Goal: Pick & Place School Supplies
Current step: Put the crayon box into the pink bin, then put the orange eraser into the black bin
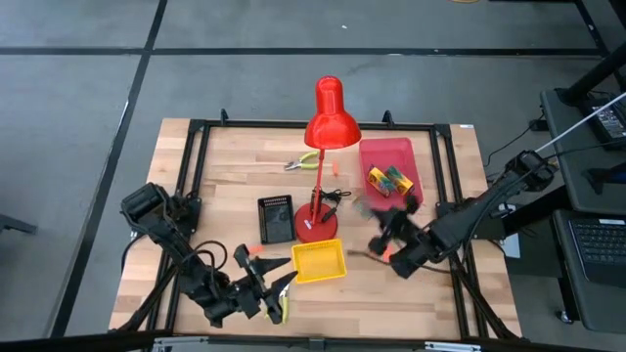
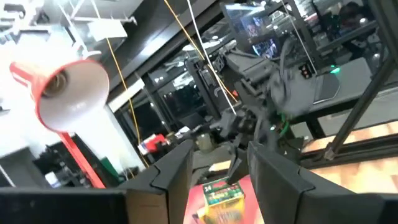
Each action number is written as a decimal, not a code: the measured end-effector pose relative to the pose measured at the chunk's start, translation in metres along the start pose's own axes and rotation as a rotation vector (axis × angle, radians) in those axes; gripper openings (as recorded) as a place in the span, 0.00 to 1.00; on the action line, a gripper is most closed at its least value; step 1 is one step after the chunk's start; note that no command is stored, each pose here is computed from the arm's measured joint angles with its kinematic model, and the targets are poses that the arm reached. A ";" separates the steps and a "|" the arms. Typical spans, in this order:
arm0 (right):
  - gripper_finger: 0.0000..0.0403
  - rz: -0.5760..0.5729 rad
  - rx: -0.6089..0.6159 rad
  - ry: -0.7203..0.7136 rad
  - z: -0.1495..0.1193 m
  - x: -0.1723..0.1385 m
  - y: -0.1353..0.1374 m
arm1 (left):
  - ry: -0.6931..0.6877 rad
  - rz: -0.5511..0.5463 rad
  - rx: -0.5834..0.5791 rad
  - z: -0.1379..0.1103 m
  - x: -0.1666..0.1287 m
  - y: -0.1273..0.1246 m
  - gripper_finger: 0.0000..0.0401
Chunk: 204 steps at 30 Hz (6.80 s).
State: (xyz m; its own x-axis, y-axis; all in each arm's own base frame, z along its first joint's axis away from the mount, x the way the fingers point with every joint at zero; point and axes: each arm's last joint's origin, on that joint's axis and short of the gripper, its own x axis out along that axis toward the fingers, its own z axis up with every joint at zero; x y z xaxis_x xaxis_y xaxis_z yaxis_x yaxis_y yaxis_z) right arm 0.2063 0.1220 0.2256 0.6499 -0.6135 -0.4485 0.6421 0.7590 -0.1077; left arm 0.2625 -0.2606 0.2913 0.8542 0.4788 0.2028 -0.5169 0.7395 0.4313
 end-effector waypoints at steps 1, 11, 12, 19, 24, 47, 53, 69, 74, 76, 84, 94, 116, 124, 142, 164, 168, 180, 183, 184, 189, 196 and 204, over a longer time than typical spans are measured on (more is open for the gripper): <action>0.00 -0.045 0.029 0.006 -0.001 0.000 -0.008 | -0.002 0.001 0.010 0.002 0.000 0.000 0.37; 0.00 -0.311 0.183 -0.093 0.010 0.018 -0.048 | -0.020 0.003 0.053 0.002 0.003 0.001 0.33; 0.00 -0.342 0.185 -0.086 0.012 0.022 -0.052 | -0.026 0.001 0.053 0.002 0.004 0.001 0.33; 0.00 -0.531 0.187 -0.083 0.023 0.047 -0.078 | -0.037 -0.009 0.053 0.003 0.001 0.000 0.32; 0.00 -0.639 0.169 -0.068 0.022 0.062 -0.094 | -0.038 -0.011 0.057 0.004 0.000 0.000 0.32; 0.24 -0.562 0.192 0.037 -0.050 0.106 -0.105 | 0.014 0.003 0.072 0.002 0.000 -0.001 0.32; 0.36 -0.447 0.168 -0.049 -0.019 0.087 -0.086 | 0.099 0.048 0.069 -0.006 0.009 0.001 0.32; 0.39 0.279 0.008 -0.152 0.048 0.008 -0.018 | 0.270 0.086 0.191 -0.038 0.024 -0.024 0.32; 0.40 0.603 -0.026 -0.159 0.052 -0.009 -0.002 | 0.284 0.106 0.147 -0.033 0.021 -0.019 0.28; 0.40 0.736 -0.044 -0.160 0.053 -0.017 0.003 | 0.252 0.068 0.131 -0.026 0.015 -0.017 0.25; 0.40 1.054 -0.074 -0.270 0.057 -0.047 0.016 | -0.114 -0.575 -0.090 0.010 0.012 0.006 0.09; 0.40 1.161 -0.160 -0.347 0.050 -0.076 0.018 | 0.371 -0.324 -0.208 0.031 0.024 0.134 0.10; 0.40 1.002 -0.186 -0.412 0.020 -0.137 0.009 | 1.190 -0.150 -0.227 -0.156 -0.061 0.047 0.45; 0.40 0.993 -0.179 -0.414 0.016 -0.144 0.007 | 1.085 -0.118 -0.159 -0.169 -0.063 0.038 0.47; 0.40 0.965 -0.167 -0.406 0.013 -0.147 0.005 | 1.118 -0.145 -0.231 -0.202 -0.052 0.036 0.44; 0.40 0.965 -0.159 -0.386 0.008 -0.146 0.009 | 0.931 -0.286 -0.377 -0.159 -0.055 0.020 0.07; 0.40 0.964 -0.163 -0.388 0.008 -0.146 0.010 | 0.722 -0.198 -0.354 -0.137 -0.044 0.018 0.07; 0.40 0.947 -0.166 -0.394 0.008 -0.146 0.010 | 0.789 0.157 -0.351 -0.171 0.049 0.053 0.07; 0.40 0.941 -0.164 -0.386 0.007 -0.145 0.010 | 0.867 0.167 -0.348 -0.180 0.063 0.062 0.07; 0.40 0.932 -0.161 -0.381 0.007 -0.144 0.010 | 0.888 0.169 -0.352 -0.183 0.067 0.064 0.07; 0.40 0.870 -0.145 -0.342 0.002 -0.140 0.008 | 0.932 0.188 -0.348 -0.189 0.075 0.071 0.11; 0.40 0.846 -0.097 -0.288 -0.005 -0.139 0.006 | 0.957 0.264 -0.387 -0.191 0.064 0.074 0.16; 0.40 0.816 -0.078 -0.286 -0.006 -0.139 0.005 | 0.819 0.247 -0.388 -0.177 0.044 0.062 0.34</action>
State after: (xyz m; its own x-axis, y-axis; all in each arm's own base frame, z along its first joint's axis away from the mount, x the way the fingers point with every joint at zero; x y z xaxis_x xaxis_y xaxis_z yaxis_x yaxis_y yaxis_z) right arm 0.1165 0.2121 0.2817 0.9793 0.1058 -0.1728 -0.0922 0.9921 0.0850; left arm 0.2585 -0.1104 0.1716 0.4883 0.7182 -0.4958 -0.7872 0.6077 0.1050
